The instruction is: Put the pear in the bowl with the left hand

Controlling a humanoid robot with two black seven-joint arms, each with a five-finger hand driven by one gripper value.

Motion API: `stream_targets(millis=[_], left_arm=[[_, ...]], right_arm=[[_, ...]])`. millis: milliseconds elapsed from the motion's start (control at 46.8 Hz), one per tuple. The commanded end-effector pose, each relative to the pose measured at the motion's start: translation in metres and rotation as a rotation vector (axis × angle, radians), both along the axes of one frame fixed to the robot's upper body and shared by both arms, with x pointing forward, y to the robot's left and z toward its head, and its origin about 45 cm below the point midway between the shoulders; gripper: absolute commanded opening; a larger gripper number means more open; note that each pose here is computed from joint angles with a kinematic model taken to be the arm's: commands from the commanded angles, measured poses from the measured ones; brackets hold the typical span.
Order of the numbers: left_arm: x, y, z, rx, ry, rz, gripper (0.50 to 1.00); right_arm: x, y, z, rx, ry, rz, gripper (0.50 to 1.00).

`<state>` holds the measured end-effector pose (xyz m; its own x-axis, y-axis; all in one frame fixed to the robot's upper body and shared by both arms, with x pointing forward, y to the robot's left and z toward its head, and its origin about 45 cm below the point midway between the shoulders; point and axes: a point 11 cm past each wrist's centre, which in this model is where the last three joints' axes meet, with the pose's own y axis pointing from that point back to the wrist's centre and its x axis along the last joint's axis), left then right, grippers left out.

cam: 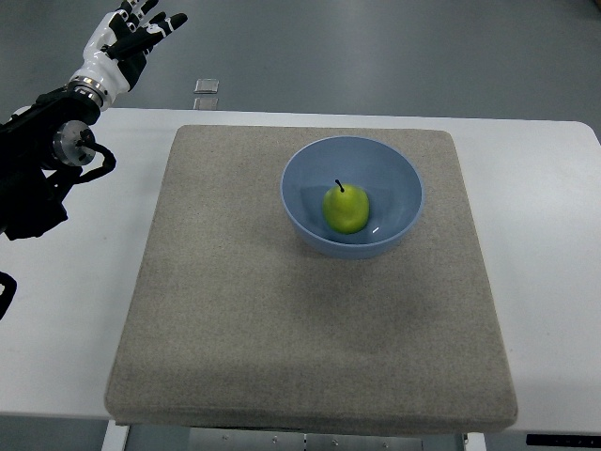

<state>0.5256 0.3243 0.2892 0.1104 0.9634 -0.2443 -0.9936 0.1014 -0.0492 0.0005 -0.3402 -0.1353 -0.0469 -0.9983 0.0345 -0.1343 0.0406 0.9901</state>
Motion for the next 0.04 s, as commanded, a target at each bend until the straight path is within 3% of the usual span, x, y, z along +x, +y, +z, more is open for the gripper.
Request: stream_targets(millis=[0, 21], left_arm=[[-0.0004, 0.0007, -0.0011, -0.001, 0.002, 0.002, 0.992], [-0.0004, 0.0009, -0.0011, 0.0, 0.002, 0.003, 0.992]], right_arm=[[-0.0005, 0.0001, 0.0, 0.002, 0.0, -0.003, 0.926], [-0.0006, 0.0001, 0.0, 0.002, 0.001, -0.002, 0.926]])
